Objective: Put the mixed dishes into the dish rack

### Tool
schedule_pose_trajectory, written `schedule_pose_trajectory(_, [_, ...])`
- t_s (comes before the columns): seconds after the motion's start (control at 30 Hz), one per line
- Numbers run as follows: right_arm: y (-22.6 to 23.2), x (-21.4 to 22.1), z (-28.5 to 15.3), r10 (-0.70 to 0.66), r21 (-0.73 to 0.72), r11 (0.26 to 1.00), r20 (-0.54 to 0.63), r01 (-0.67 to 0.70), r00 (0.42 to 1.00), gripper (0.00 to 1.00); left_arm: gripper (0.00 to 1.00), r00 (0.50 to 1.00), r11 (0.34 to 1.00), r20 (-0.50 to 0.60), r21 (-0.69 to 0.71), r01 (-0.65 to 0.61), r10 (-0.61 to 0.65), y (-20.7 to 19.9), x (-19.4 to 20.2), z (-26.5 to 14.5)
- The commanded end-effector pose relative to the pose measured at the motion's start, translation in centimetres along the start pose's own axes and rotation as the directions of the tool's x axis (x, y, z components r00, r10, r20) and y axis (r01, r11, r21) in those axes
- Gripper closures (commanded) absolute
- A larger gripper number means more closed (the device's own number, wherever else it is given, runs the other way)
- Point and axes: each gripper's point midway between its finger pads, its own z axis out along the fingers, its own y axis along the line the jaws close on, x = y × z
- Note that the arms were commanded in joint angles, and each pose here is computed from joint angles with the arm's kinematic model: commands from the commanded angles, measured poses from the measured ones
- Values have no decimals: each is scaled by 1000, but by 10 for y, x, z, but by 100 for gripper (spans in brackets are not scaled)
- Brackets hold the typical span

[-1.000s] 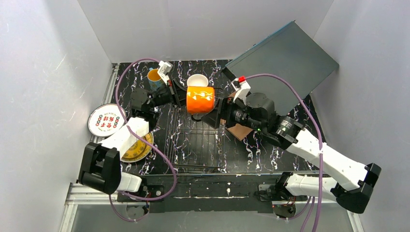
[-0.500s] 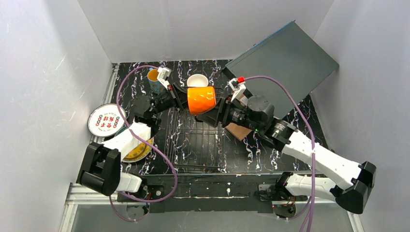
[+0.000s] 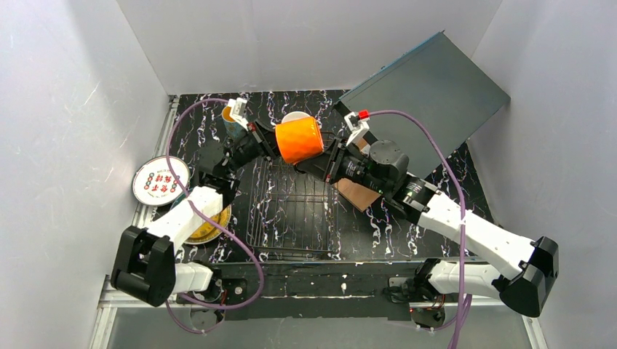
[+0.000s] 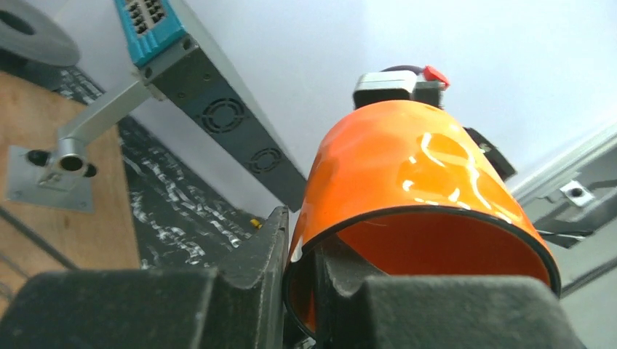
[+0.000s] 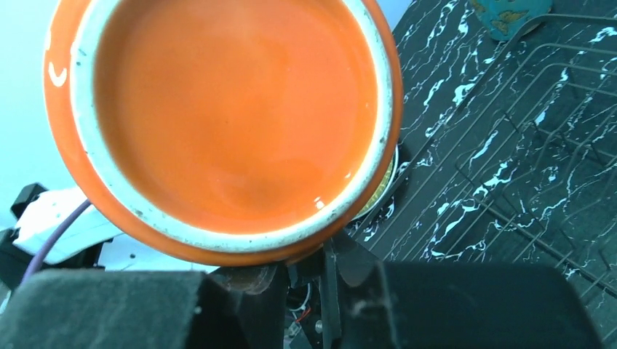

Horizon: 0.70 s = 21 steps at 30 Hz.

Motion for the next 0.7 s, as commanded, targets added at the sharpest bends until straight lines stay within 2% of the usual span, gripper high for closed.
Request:
schedule_pose_trajectory(0.0, [39,-44,-4,-56,-101,992,157,73,986,99,84,961,984,-260,-121,-131,96,17,39,-1])
schedule_pose_trajectory(0.03, [39,-47,-6,-69,-95,992,168,86,983,99,76,952,969,-275,-161,-187,138,22,36,-3])
schedule_pose_trajectory(0.1, [36,-52,-11,-91,-70,992,177,105,980,99,53,943,936,-293,-260,-235,156,33,35,-15])
schedule_pose_trajectory(0.13, [37,-54,-13,-107,-57,991,175,119,979,99,45,943,909,-282,-319,-268,179,41,30,-21])
schedule_pose_trajectory(0.2, [36,-62,-19,-150,-18,988,175,155,973,99,39,937,840,-267,-436,-324,223,55,18,-34])
schedule_pose_trajectory(0.3, [31,-68,-28,-218,50,976,167,212,962,99,28,920,687,-287,-613,-390,266,76,-1,-63])
schedule_pose_trajectory(0.37, [23,-66,-35,-263,101,963,128,251,956,99,23,915,554,-285,-731,-399,284,90,-16,-87])
schedule_pose_trajectory(0.43, [14,-58,-40,-290,135,951,72,279,954,99,19,917,392,-281,-838,-378,283,102,-31,-118])
schedule_pose_trajectory(0.47, [7,-50,-42,-290,158,947,34,281,956,99,18,915,337,-279,-865,-371,290,103,-38,-128])
schedule_pose_trajectory(0.53, [-2,-34,-45,-267,179,947,-22,267,963,99,16,906,275,-275,-888,-368,323,101,-51,-140])
schedule_pose_trajectory(0.67, [-13,20,-46,-221,229,939,-173,258,960,99,10,890,199,-247,-919,-341,383,94,-68,-158])
